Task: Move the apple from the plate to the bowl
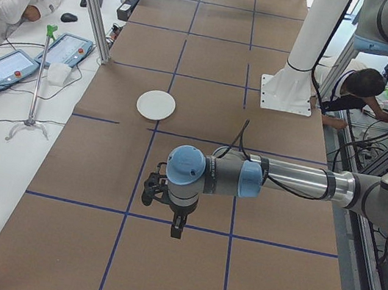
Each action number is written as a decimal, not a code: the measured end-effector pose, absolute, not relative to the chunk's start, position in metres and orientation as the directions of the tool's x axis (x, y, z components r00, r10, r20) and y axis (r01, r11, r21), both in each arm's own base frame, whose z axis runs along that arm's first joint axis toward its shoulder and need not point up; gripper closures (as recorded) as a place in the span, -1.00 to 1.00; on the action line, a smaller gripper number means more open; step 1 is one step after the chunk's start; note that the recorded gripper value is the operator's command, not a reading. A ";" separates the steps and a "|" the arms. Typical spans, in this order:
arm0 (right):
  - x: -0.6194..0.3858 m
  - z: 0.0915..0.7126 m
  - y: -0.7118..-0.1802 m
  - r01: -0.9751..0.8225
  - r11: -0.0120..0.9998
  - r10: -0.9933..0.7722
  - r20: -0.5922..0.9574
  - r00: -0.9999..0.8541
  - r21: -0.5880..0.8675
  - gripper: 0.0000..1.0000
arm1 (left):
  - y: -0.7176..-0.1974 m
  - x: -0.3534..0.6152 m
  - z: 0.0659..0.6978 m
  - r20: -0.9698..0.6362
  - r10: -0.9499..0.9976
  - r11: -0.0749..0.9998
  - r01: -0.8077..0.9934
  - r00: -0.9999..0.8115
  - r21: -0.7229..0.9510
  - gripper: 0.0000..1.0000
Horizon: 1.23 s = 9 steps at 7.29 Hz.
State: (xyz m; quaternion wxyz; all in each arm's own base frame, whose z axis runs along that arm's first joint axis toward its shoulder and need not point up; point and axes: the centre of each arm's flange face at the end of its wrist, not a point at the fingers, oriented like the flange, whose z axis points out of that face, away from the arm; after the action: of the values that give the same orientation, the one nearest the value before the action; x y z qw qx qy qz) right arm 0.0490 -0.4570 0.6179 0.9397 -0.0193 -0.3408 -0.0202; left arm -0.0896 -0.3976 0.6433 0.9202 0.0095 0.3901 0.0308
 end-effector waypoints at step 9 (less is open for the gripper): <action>0.049 0.618 -0.457 0.051 0.998 -0.025 0.641 0.767 -0.022 -1.00 | -0.405 -0.091 0.636 -0.715 0.077 0.997 -0.050 0.695 0.058 -1.00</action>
State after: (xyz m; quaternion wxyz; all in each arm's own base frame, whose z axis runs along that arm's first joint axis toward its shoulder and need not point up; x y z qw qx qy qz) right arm 0.0490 -0.4570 0.6177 0.9397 -0.0192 -0.3408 -0.0202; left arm -0.0907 -0.4055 0.6358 0.9206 0.0173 0.3887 0.0343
